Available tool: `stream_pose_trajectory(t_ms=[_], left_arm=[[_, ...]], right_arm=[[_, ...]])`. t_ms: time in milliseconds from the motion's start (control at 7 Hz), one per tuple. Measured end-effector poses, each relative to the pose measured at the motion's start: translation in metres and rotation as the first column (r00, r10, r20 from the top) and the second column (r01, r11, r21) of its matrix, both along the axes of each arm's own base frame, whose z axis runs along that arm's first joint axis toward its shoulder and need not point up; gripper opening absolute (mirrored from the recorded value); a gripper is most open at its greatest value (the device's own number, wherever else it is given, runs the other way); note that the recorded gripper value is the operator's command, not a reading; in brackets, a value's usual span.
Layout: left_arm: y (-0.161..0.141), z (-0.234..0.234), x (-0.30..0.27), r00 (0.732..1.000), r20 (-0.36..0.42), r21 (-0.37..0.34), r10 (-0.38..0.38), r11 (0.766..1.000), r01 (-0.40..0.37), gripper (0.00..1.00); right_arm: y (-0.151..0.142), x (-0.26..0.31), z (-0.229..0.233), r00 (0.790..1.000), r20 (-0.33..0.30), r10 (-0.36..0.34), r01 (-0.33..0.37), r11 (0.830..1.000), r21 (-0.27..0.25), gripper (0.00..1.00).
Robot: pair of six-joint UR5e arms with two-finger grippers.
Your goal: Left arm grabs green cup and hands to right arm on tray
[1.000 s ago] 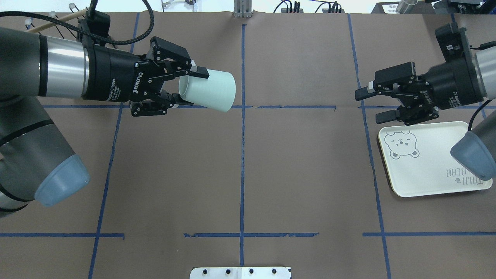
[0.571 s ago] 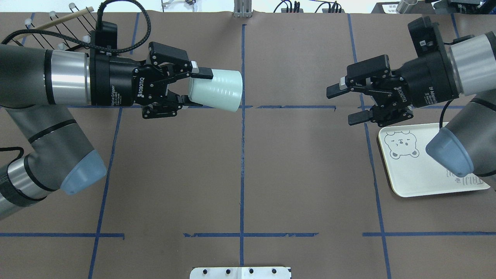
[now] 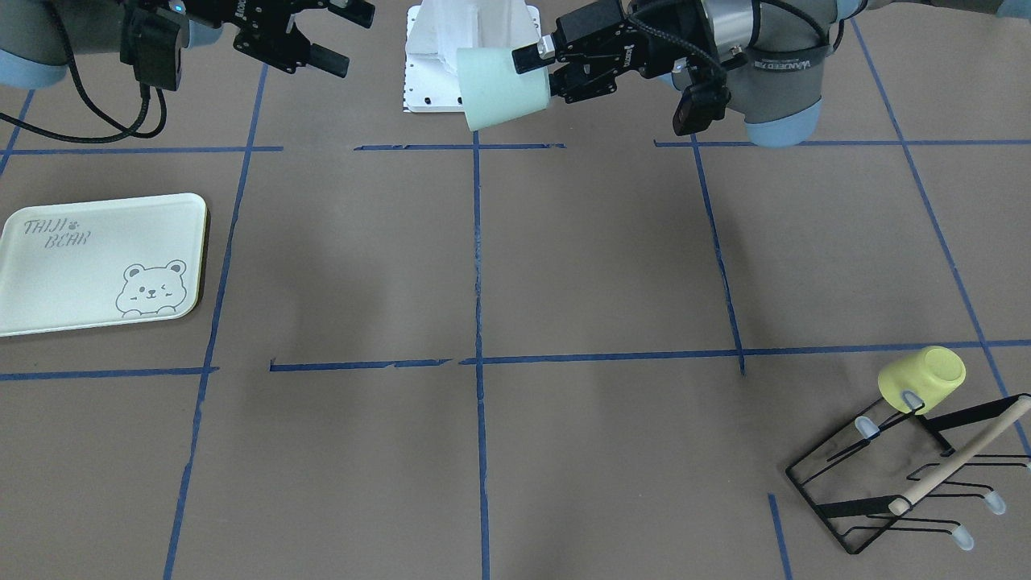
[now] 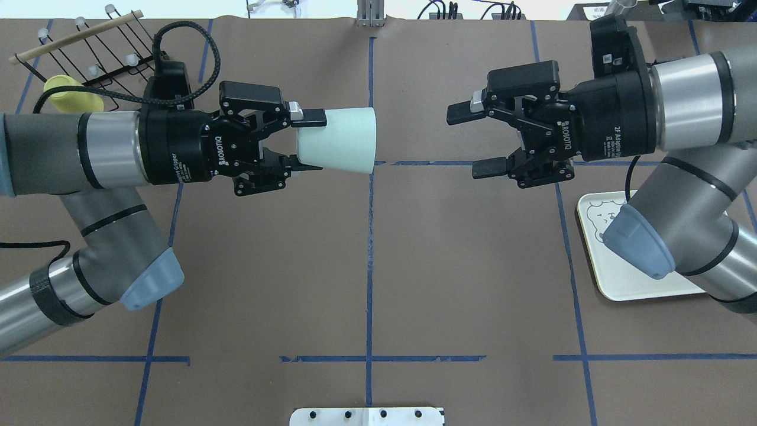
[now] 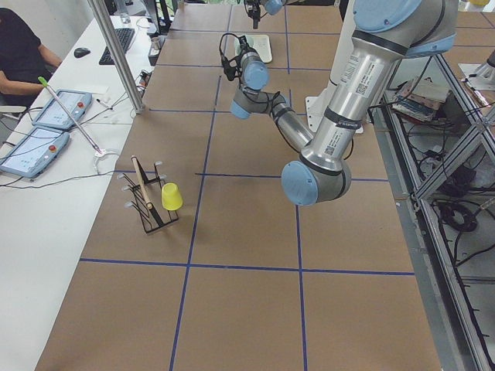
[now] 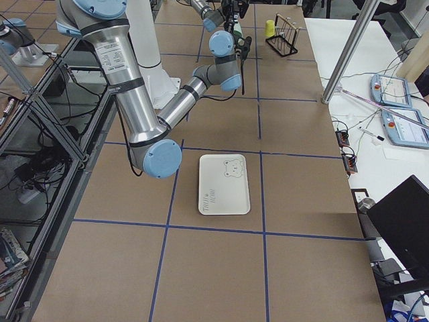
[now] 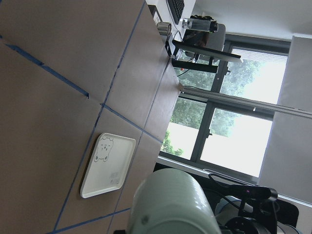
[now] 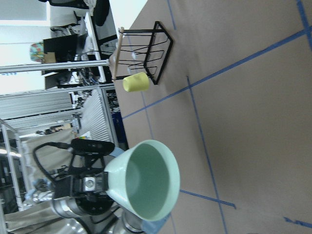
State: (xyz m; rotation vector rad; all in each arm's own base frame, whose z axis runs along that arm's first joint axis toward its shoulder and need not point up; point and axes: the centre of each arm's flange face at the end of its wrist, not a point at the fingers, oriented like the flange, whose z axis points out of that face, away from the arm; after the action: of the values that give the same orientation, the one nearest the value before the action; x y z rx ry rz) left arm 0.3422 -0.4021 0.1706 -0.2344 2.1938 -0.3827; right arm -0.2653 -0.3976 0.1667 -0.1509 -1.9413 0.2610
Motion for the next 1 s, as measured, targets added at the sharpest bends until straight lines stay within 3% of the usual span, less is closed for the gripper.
stream_pose_trajectory(t_ms=[286,1000], left_arm=[[0.016,0.001,0.01,0.996,-0.077,-0.003,0.039,0.999,-0.04,0.03],[0.044,-0.009,0.034,0.985,-0.156,-0.004,0.079,0.997,-0.081,0.03]], right_arm=[[0.001,-0.008,0.01,0.99,0.137,0.024,-0.024,1.0,-0.002,0.98],[0.023,-0.032,0.0,0.968,0.252,0.007,-0.013,1.0,0.023,0.97]])
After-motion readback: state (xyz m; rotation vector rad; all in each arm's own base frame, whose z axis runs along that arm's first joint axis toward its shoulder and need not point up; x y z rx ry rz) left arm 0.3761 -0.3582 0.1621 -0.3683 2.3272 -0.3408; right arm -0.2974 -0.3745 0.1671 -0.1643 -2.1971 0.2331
